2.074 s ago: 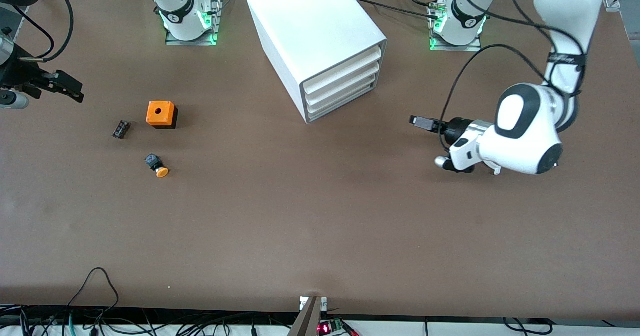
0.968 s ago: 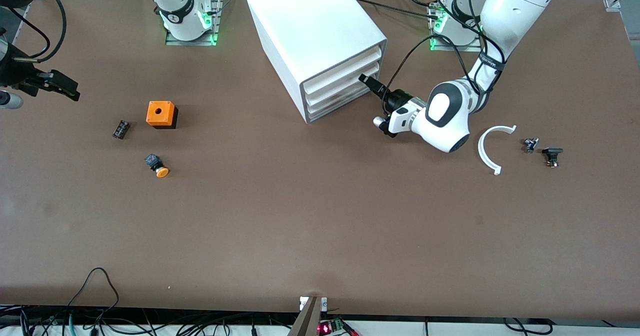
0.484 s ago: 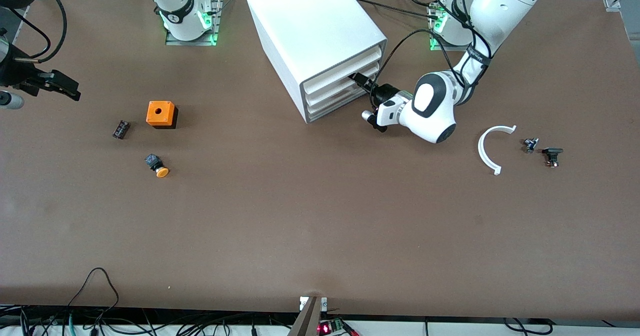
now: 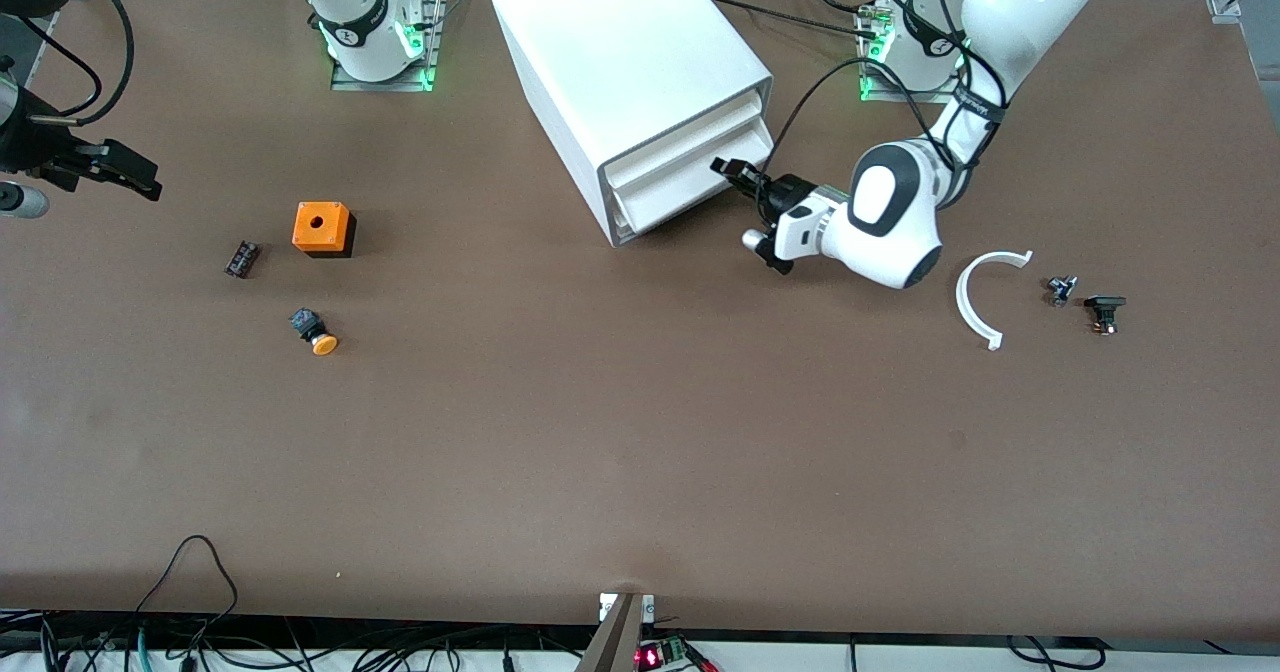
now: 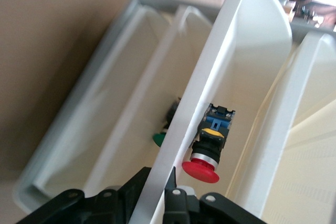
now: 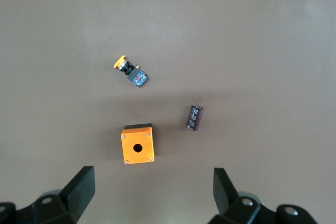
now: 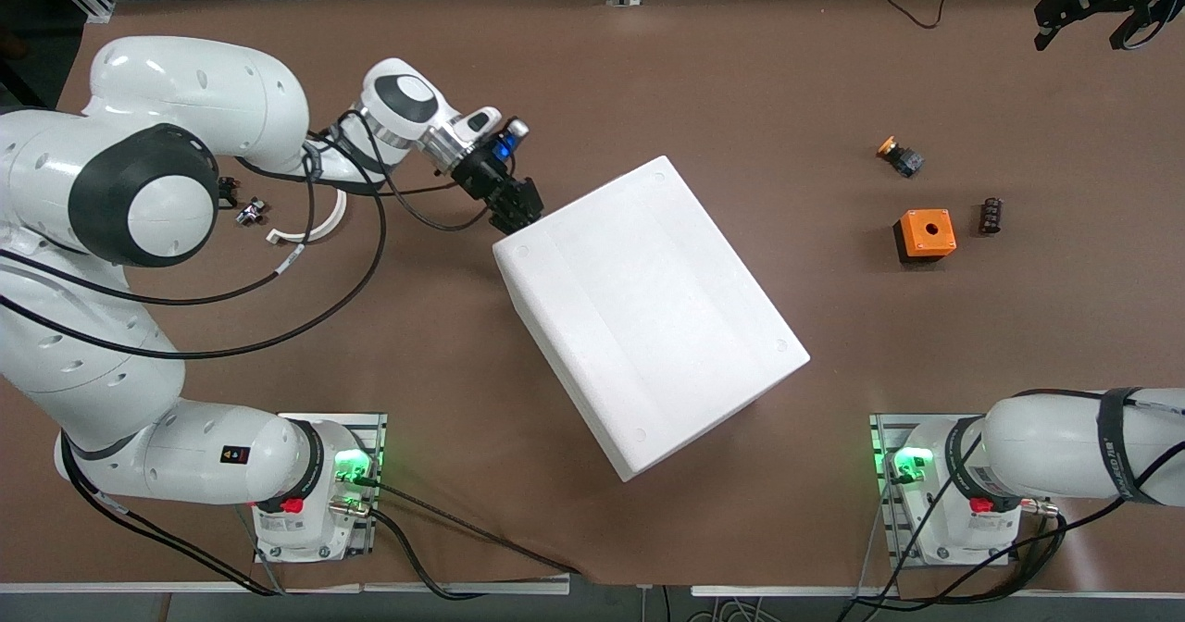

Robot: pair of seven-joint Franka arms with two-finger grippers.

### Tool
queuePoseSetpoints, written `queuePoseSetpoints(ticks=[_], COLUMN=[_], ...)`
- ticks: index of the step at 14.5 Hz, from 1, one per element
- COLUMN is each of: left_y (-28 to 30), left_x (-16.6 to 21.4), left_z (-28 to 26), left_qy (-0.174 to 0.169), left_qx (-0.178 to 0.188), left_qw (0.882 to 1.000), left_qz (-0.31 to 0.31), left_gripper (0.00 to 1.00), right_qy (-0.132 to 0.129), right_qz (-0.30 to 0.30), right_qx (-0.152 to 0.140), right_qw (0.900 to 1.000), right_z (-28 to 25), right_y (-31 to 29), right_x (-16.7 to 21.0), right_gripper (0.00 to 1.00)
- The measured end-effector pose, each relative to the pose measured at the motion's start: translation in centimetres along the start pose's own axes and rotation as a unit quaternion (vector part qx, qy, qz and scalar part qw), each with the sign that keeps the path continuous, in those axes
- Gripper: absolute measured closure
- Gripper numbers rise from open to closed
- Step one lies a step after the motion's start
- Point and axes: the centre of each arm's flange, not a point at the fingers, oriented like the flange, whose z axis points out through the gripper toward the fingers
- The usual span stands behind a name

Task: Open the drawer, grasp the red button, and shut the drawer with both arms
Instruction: 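Release the drawer handle and withdraw the left gripper, then reach the right gripper into the open drawer toward the red button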

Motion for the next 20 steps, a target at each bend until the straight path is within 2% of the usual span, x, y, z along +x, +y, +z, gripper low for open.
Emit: queuePoseSetpoints(ticks=[4,6,9,11,12,14,17,20], left_y=[-1.6,-2.2,-2.3,-1.4,-0.6,2.6,7.8,12.2], left_x=[0.6,0.7,0.7,0.4,0.2,-0.8,-3.5,-7.7], left_z=[-6.8,-8.5,-11.8,-14.7,-16.8,-21.8,-26.4,-30.1], left_qy=[0.06,0.08,0.122,0.156,0.183,0.236,0.272,0.265], left_qx=[0.011,0.02,0.039,0.094,0.132,0.197,0.273,0.356], left_qw=[0.998,0.997,0.992,0.983,0.974,0.949,0.916,0.885], left_qz=[0.007,0.003,0.005,0.023,0.036,0.068,0.112,0.143], left_gripper=[0.85,0.73,0.44,0.27,0.16,0.0,0.0,0.0], right_qy=[0.0,-0.001,-0.001,-0.001,-0.001,-0.005,-0.018,-0.016], right_qz=[0.0,0.0,0.0,0.0,-0.002,-0.012,-0.056,-0.109], right_qx=[0.0,0.0,0.0,0.001,0.002,0.01,0.035,0.038], right_qw=[1.0,1.0,1.0,1.0,1.0,1.0,0.998,0.993], right_z=[0.0,0.0,0.0,0.0,0.0,0.4,1.6,3.1], right_y=[0.0,0.0,0.0,0.0,-0.2,-1.5,-7.2,-13.8], right_x=[0.0,0.0,0.0,0.0,0.0,0.1,0.6,1.3], right_gripper=[0.0,0.0,0.0,0.0,0.0,0.0,0.0,0.0])
